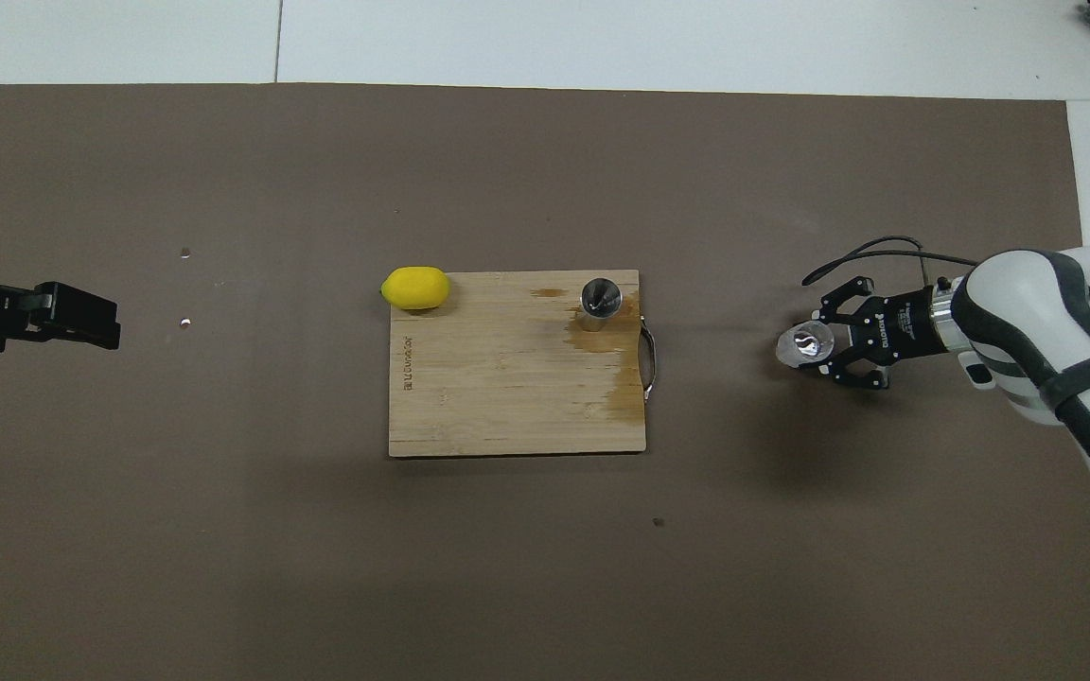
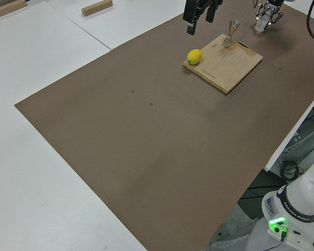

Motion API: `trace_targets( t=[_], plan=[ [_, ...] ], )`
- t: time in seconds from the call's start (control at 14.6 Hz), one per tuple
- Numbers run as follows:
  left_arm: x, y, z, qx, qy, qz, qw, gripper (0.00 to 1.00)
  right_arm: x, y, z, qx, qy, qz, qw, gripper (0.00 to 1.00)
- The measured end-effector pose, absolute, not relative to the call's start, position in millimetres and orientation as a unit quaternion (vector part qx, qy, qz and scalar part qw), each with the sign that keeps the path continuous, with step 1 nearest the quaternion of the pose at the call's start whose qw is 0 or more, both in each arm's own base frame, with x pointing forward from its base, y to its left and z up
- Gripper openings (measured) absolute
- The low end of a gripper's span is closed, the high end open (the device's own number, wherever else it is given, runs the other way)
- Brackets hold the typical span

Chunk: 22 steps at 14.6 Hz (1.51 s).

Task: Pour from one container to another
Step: 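Lower the glass cup onto the table and open the right gripper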

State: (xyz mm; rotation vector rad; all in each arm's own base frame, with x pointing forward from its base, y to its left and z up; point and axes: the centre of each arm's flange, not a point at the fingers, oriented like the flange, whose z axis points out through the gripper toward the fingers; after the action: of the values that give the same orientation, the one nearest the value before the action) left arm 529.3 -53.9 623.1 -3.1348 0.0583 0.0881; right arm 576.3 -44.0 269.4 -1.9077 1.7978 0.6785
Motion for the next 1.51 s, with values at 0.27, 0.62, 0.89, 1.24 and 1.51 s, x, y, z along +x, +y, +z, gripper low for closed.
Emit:
trace_targets(
  t=[0.27,0.62,0.89,1.24,1.51],
  plan=[
    [529,-54,623,-0.999,0.019,0.028,0.003,1.00,575,-42,268,-0.695,0.641,0.243,0.217,0.55],
    [529,-54,623,-0.999,0.019,0.028,0.003,1.00,576,-43,268,-0.708,0.629,0.231,0.222,0.73],
    [529,-54,623,-0.999,0.019,0.028,0.003,1.00,579,-44,278,-0.711,0.628,0.222,0.227,0.75],
    [529,-54,623,-0.999,0.019,0.028,0.003,1.00,580,-48,330,-0.747,0.604,0.173,0.219,0.83],
    [529,-54,623,-0.999,0.019,0.028,0.003,1.00,577,-37,364,-0.806,0.553,0.126,0.172,0.99]
  ],
)
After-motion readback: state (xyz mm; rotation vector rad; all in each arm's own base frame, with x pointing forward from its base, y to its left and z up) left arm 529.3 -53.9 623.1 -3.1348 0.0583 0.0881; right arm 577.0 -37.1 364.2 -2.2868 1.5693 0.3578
